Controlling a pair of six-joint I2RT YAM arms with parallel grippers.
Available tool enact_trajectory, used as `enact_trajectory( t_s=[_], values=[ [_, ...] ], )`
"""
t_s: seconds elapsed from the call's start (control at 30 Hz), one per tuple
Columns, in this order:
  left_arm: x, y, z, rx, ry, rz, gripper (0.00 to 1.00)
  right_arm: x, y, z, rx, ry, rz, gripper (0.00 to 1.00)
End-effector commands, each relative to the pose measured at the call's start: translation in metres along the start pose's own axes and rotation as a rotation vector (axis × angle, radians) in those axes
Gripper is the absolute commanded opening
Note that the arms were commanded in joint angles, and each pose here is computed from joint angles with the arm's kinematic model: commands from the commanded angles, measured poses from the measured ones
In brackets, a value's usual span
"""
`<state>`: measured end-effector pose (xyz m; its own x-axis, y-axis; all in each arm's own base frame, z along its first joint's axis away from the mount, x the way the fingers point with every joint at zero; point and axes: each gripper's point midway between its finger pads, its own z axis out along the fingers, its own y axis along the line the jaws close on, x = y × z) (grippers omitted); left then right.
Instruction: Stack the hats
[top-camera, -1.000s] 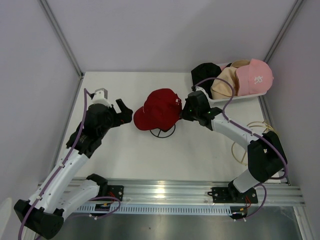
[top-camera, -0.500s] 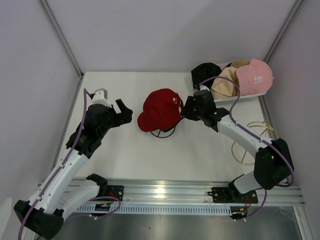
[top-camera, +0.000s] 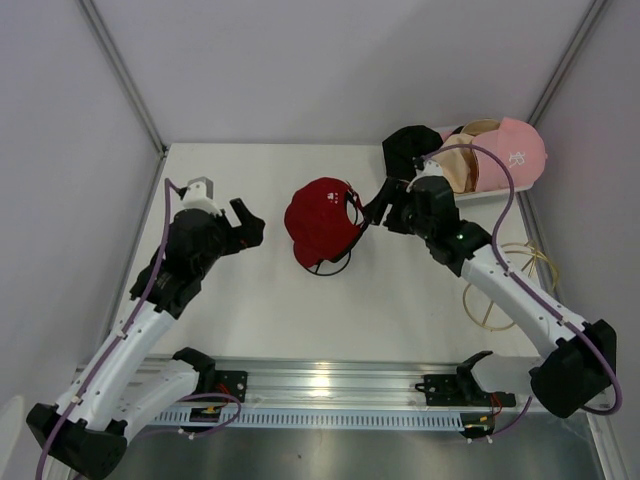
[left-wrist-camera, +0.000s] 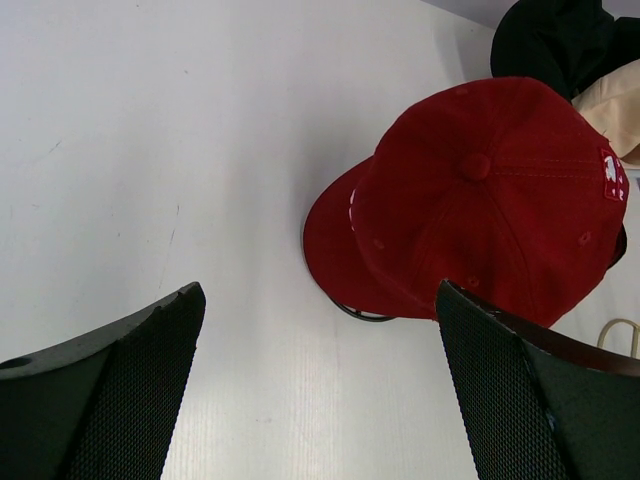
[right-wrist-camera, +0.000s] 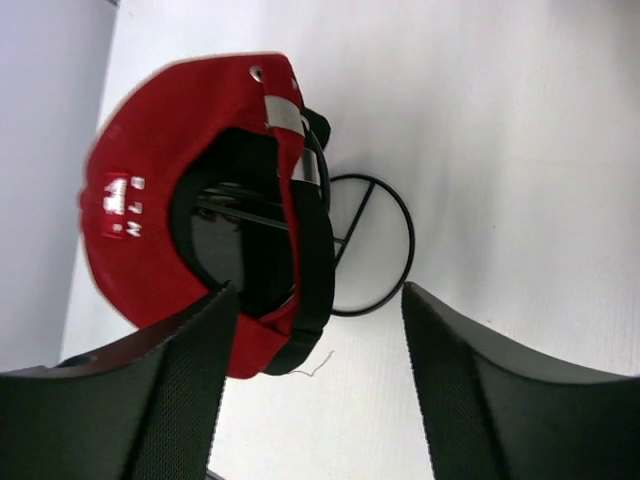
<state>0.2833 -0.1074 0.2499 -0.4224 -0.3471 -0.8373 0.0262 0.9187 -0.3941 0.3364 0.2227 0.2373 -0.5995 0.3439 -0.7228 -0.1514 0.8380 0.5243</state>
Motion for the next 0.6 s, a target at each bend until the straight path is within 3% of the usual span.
enact_trajectory(
  t_s=[0.0,0.13,0.23,0.37,0.47,0.57],
  values=[
    [-0.008,-0.006,-0.006,0.035,-0.019,0.003,0.99,-0.045,0.015,-0.025,-0.044,-0.122,0.005,0.74],
    [-0.017,-0.015,-0.017,0.070,-0.019,0.010,0.99,-0.100,0.015,-0.051,-0.031,-0.240,-0.014,0.93],
    [-0.033,-0.023,-0.032,0.097,-0.030,0.048,0.99,-0.152,-0.018,-0.070,0.104,-0.363,0.004,0.99],
    [-0.059,-0.027,-0.051,0.101,-0.079,0.119,1.00,-0.206,-0.105,-0.080,0.427,-0.502,0.063,0.99],
    [-0.066,-0.024,-0.056,0.089,-0.111,0.157,0.99,-0.232,-0.157,-0.083,0.568,-0.525,0.061,0.99],
    [-0.066,-0.022,-0.055,0.083,-0.112,0.189,0.99,-0.244,-0.172,-0.071,0.604,-0.481,-0.022,0.99]
  ],
)
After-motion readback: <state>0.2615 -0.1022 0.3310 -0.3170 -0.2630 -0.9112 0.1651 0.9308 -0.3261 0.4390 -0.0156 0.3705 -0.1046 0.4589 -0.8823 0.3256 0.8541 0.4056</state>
